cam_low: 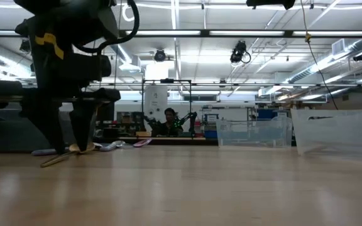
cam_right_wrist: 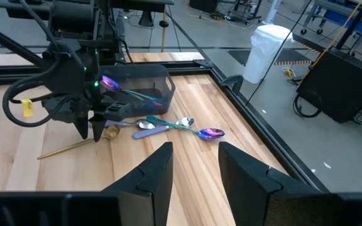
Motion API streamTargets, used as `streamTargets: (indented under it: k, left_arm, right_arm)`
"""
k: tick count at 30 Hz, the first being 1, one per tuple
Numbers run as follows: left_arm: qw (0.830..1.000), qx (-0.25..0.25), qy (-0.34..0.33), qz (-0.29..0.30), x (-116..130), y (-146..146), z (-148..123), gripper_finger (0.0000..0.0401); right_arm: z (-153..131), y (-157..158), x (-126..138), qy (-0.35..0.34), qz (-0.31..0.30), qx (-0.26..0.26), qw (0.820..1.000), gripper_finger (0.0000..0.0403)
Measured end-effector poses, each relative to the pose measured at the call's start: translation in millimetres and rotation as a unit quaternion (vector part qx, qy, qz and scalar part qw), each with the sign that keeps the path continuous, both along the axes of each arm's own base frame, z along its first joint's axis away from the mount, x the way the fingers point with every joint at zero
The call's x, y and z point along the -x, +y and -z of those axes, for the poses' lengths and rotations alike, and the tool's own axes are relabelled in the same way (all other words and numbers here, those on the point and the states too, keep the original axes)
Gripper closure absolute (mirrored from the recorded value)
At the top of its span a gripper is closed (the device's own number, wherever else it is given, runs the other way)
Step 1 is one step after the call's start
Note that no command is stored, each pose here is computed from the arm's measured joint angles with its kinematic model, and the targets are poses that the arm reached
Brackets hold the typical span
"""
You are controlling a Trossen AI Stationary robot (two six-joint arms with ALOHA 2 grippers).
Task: Sort silverware by color (type)
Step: Put the gold spoon into the bottom transparent bin
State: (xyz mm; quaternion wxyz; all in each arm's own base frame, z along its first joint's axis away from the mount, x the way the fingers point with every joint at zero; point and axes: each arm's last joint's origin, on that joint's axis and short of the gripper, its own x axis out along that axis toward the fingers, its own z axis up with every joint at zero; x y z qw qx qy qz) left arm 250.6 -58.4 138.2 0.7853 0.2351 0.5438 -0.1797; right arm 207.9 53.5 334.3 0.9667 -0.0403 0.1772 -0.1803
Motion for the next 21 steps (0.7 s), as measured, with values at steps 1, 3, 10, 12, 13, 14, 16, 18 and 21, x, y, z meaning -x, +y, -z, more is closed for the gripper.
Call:
streamTargets:
  k: [1, 3, 10, 12, 13, 14, 16, 18, 21]
  left_arm:
    - [1.000, 0.003, 0.000, -0.001, -0.3, 0.9, 0.0, 0.0257]
    - [1.000, 0.014, 0.004, -0.002, -0.5, 2.5, 0.1, 0.0261]
    - [0.999, 0.037, 0.009, 0.000, -0.6, 3.1, 0.1, 0.0313]
    - [0.999, 0.037, 0.009, 0.003, -0.5, 2.6, 0.0, 0.0333]
    - [0.999, 0.037, 0.009, 0.004, -0.5, 2.6, 0.1, 0.0344]
    - [0.999, 0.037, 0.009, 0.004, -0.5, 2.6, 0.0, 0.0354]
    - [0.999, 0.036, 0.008, 0.005, -0.6, 2.5, -0.1, 0.0372]
    - [0.999, 0.033, 0.011, 0.013, -1.5, 1.9, 1.1, 0.0384]
    - [0.999, 0.027, 0.017, 0.027, -2.4, -1.1, 5.7, 0.0386]
  right_arm:
    - [0.0, 0.0, 0.0, 0.000, 0.000, 0.000, 1.000, 0.0266]
    - [0.0, 0.0, 0.0, 0.000, 0.000, 0.000, 1.000, 0.0266]
    - [0.0, 0.0, 0.0, 0.000, 0.000, 0.000, 1.000, 0.0266]
    - [0.0, 0.0, 0.0, 0.000, 0.000, 0.000, 1.000, 0.0266]
    - [0.0, 0.0, 0.0, 0.000, 0.000, 0.000, 1.000, 0.0266]
    - [0.0, 0.0, 0.0, 0.000, 0.000, 0.000, 1.000, 0.0266]
    - [0.0, 0.0, 0.0, 0.000, 0.000, 0.000, 1.000, 0.0266]
    - [0.0, 0.0, 0.0, 0.000, 0.000, 0.000, 1.000, 0.0266]
    - [0.0, 0.1, 0.0, 0.000, -0.001, -0.001, 1.000, 0.0266]
